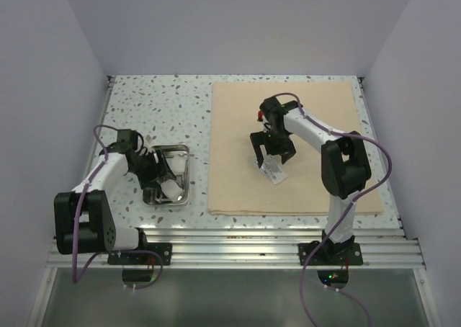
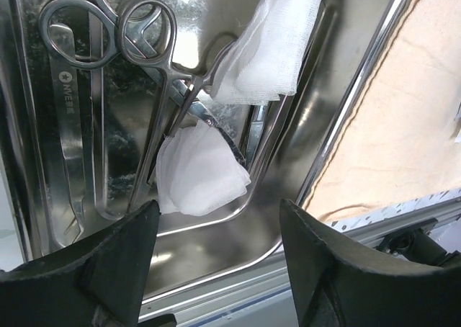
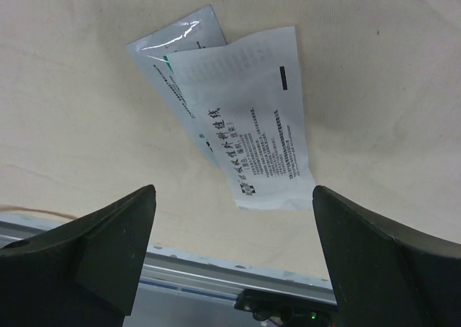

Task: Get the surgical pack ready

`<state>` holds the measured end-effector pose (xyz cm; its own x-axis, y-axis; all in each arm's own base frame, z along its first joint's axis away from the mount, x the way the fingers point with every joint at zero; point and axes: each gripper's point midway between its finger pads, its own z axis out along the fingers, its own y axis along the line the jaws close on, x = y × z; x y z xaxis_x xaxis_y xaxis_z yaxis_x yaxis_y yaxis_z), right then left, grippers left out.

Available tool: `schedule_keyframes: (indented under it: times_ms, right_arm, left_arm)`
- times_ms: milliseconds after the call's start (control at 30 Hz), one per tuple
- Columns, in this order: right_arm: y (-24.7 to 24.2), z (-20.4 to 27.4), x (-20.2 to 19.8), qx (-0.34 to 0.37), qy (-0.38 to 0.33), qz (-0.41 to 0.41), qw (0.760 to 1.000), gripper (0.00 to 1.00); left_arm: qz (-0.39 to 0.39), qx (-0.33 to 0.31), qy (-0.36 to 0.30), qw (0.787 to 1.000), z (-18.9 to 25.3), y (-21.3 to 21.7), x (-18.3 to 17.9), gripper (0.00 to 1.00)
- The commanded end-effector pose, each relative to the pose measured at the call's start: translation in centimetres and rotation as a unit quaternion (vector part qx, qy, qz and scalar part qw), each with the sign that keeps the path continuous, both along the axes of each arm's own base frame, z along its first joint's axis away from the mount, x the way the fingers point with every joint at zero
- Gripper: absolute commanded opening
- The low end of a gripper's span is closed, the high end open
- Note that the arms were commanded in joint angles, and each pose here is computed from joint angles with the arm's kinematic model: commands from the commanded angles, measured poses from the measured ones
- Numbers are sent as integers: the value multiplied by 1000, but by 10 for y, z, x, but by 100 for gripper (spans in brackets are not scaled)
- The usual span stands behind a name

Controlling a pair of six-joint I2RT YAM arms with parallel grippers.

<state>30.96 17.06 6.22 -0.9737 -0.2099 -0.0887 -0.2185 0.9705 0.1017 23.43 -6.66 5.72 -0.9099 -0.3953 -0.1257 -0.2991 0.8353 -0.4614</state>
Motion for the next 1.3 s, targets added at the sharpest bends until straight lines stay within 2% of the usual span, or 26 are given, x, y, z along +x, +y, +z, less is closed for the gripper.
schedule_keyframes:
  times_ms: [0,200,533,733,867,900,967,1267]
  right_arm:
    - [-6,-11,8,-29,-9,19,999,94]
    - [-12,-28,11,-59,-5,19,998,94]
    - [-14,-35,14,-70,-9,18,997,87]
    - [1,-31,10,-24,-6,12,1000,78]
    - [14,-31,6,7,10,-4,1000,67]
    - [16,-31,5,10,13,-11,1000,61]
    - [19,-26,5,19,12,-19,1000,57]
    - [24,5,13,29,-1,-63,998,52]
  left_arm:
    - [-10,11,-38,999,21,3,13,72]
    - [-41,57,-69,995,36,1,26,73]
    - [-81,73,-125,986,65,-14,50,73]
    - [-103,57,-143,983,74,-29,61,72]
    - [-127,40,-158,978,80,-44,67,72]
    - [-130,33,-160,978,80,-47,68,72]
    - [-139,15,-163,977,81,-55,69,73]
    - [-175,-54,-175,967,87,-86,79,73]
